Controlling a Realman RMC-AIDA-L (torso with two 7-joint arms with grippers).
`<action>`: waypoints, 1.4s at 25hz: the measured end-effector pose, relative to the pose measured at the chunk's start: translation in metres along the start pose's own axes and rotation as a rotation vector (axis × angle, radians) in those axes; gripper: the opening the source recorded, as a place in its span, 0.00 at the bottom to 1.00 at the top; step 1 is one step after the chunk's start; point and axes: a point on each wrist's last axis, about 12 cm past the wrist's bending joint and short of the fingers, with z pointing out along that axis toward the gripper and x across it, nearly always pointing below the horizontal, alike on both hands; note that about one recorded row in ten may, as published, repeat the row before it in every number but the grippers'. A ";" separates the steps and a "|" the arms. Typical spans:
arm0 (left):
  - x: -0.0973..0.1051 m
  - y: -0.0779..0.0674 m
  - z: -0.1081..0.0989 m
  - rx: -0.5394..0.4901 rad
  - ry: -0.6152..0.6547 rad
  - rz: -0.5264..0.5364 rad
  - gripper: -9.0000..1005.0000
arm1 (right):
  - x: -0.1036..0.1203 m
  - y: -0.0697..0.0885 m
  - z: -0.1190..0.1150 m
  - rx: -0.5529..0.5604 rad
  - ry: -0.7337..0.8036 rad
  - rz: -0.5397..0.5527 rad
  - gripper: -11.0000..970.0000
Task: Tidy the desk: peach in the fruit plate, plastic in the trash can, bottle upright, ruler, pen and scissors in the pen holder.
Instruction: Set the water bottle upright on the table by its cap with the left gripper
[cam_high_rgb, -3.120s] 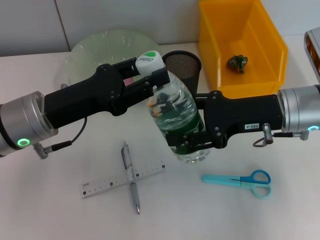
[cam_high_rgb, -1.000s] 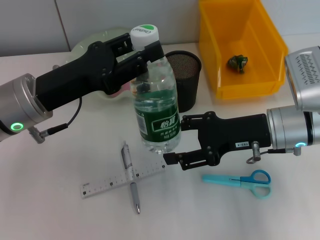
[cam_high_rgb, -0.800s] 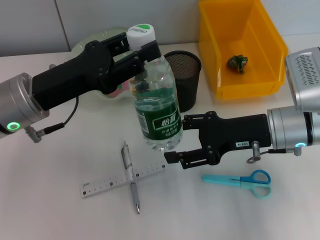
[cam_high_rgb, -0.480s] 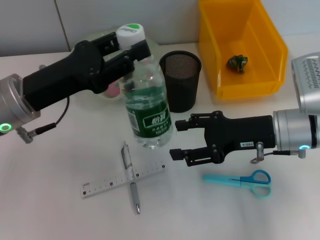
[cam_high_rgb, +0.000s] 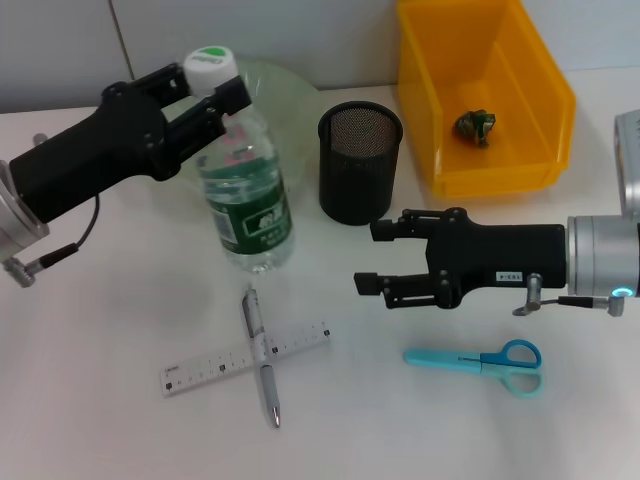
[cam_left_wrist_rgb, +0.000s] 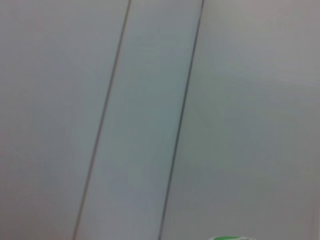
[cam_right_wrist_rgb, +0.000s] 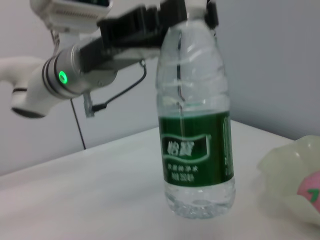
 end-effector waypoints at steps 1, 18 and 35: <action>0.001 0.001 -0.002 -0.020 0.004 0.012 0.45 | 0.000 0.000 -0.001 0.005 -0.006 0.003 0.80; 0.009 0.009 -0.024 -0.162 0.016 0.099 0.45 | 0.009 0.001 -0.011 0.077 -0.114 0.044 0.80; 0.016 0.013 -0.028 -0.232 0.025 0.118 0.45 | 0.011 0.003 -0.011 0.086 -0.151 0.035 0.80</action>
